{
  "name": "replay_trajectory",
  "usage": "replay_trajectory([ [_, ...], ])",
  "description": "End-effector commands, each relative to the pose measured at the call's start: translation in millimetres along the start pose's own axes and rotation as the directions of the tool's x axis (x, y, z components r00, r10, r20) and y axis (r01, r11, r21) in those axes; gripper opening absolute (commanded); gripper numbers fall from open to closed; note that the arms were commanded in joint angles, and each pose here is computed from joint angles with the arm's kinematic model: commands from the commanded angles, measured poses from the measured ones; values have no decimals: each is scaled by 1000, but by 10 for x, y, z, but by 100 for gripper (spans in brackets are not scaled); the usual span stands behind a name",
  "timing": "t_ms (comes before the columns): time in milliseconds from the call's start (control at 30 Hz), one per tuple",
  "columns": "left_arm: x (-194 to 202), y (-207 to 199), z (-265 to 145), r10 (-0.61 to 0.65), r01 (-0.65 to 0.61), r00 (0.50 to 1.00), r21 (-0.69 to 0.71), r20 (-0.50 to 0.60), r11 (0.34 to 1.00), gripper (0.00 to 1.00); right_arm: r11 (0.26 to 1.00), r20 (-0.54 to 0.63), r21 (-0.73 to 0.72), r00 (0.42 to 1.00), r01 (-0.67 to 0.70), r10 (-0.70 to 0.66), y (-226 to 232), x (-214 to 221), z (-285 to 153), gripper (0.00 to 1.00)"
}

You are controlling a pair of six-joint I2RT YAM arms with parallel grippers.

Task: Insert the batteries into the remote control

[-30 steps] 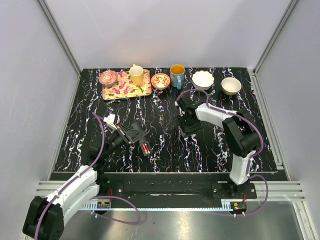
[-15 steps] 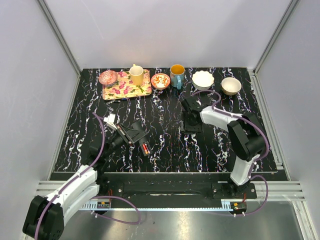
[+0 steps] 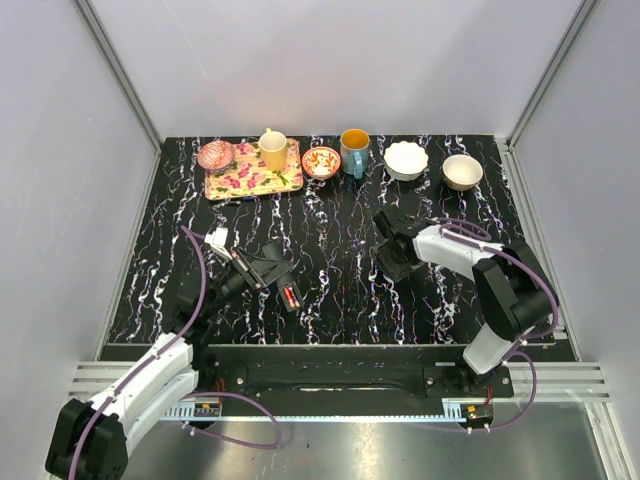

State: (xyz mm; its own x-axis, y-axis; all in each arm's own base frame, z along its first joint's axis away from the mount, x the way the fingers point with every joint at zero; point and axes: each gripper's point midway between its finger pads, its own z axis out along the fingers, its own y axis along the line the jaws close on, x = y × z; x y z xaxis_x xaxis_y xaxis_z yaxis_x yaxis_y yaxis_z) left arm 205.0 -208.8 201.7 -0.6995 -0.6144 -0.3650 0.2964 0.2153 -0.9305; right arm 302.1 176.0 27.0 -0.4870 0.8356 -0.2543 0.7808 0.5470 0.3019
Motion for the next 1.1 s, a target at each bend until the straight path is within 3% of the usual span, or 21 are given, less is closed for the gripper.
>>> replay_trajectory([
  [0,-51,-142,-12,16,-17,1000,48,25,999,0,982,76,83,983,-171,165,-48,-98,130,38],
  [67,-43,-125,-16,13,-14,1000,42,22,999,0,982,76,97,985,-162,155,-17,-89,162,46],
  [200,-50,-108,-16,15,-16,1000,34,26,999,0,989,66,93,992,-111,105,89,-103,121,83],
  [267,-52,-113,-12,18,-19,999,34,26,999,0,995,62,80,996,-62,57,159,-121,57,91],
  [333,-54,-107,-9,17,-18,999,32,27,999,0,998,62,58,998,-2,-2,232,-156,-12,99],
  [400,-67,-110,-2,23,-24,999,31,30,999,0,999,51,28,998,37,-38,291,-163,-103,100],
  [500,-63,-105,7,23,-24,999,28,26,999,0,977,23,-57,979,206,-205,454,-139,-257,100],
  [533,-62,-117,6,26,-27,999,29,23,999,0,927,25,-102,933,360,-359,513,-134,-338,100],
  [600,-65,-113,2,32,-33,999,26,25,999,0,834,34,-191,853,517,-521,611,-84,-421,93],
  [633,-71,-104,0,34,-34,999,21,30,999,0,729,83,-192,751,657,-655,526,-138,-449,91],
  [700,-70,-85,-5,36,-37,999,18,34,999,0,622,170,-178,647,762,-744,508,-257,-437,91],
  [733,-70,-84,-4,36,-37,999,20,35,999,0,487,188,-153,509,860,-840,410,-287,-405,93],
  [833,-44,-24,-5,29,-30,999,8,30,1000,0,316,150,-131,334,939,-930,279,-264,-290,96],
  [933,-30,-2,2,26,-26,999,2,21,1000,0,239,141,-140,259,961,-956,263,-233,-195,97],
  [1067,-29,-32,11,36,-36,999,5,10,999,0,201,107,-195,225,960,-969,288,-97,-20,92],
])
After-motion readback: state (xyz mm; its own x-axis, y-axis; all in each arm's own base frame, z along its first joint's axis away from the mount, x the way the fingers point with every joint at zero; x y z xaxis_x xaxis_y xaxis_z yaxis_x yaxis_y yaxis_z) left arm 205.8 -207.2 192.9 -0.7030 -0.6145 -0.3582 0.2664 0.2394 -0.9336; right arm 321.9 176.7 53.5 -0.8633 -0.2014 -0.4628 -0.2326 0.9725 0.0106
